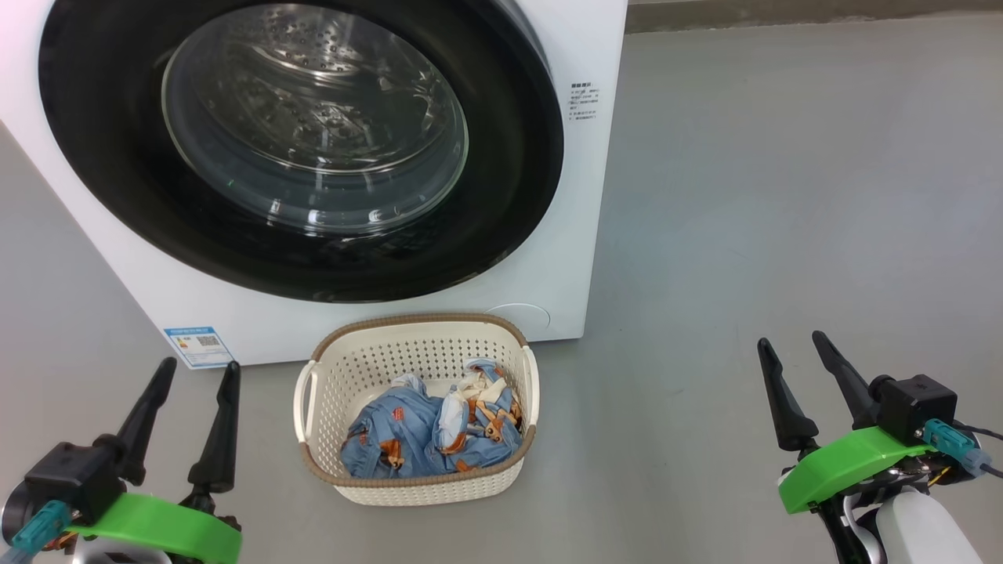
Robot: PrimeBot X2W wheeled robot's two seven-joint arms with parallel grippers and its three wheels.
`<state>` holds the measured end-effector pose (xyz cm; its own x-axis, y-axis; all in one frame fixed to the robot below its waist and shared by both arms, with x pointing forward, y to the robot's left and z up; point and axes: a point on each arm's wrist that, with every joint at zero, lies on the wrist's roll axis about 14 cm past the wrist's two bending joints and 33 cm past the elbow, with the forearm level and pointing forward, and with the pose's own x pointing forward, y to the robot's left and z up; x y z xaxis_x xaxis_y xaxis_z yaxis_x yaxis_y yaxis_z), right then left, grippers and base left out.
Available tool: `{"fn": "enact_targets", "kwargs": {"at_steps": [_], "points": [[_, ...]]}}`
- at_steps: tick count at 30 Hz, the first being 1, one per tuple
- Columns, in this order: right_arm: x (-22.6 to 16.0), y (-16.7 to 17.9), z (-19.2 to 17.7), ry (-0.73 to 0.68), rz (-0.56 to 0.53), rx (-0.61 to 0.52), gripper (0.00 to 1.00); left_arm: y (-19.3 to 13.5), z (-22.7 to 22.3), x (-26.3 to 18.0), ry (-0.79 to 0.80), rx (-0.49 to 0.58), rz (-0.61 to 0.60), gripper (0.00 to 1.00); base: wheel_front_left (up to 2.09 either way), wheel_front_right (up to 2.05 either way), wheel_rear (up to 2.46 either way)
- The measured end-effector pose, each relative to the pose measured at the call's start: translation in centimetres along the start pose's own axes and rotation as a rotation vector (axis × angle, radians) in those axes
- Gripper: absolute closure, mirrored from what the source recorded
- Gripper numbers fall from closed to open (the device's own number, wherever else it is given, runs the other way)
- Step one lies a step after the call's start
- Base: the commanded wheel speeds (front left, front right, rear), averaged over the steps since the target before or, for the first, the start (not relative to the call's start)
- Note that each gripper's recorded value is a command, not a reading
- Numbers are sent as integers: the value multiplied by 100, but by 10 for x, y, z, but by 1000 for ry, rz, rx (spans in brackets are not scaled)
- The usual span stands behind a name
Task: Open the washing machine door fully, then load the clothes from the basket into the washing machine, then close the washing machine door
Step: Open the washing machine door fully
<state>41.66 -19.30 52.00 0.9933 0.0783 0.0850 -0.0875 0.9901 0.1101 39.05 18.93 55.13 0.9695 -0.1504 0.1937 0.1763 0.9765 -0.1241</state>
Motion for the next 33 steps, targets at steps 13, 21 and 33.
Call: {"fn": "enact_targets", "kwargs": {"at_steps": [13,21,33], "points": [[39,13,57,-150,61,-33,0,4,-4,-1,9,-11,15,0,0,0,0],[63,-5,94,-286,-52,365,47,3,-11,-7,31,-20,20,0,0,0,0],[94,-38,86,-320,-189,908,100,11,-22,-12,60,-32,50,0,0,0,0]]}}
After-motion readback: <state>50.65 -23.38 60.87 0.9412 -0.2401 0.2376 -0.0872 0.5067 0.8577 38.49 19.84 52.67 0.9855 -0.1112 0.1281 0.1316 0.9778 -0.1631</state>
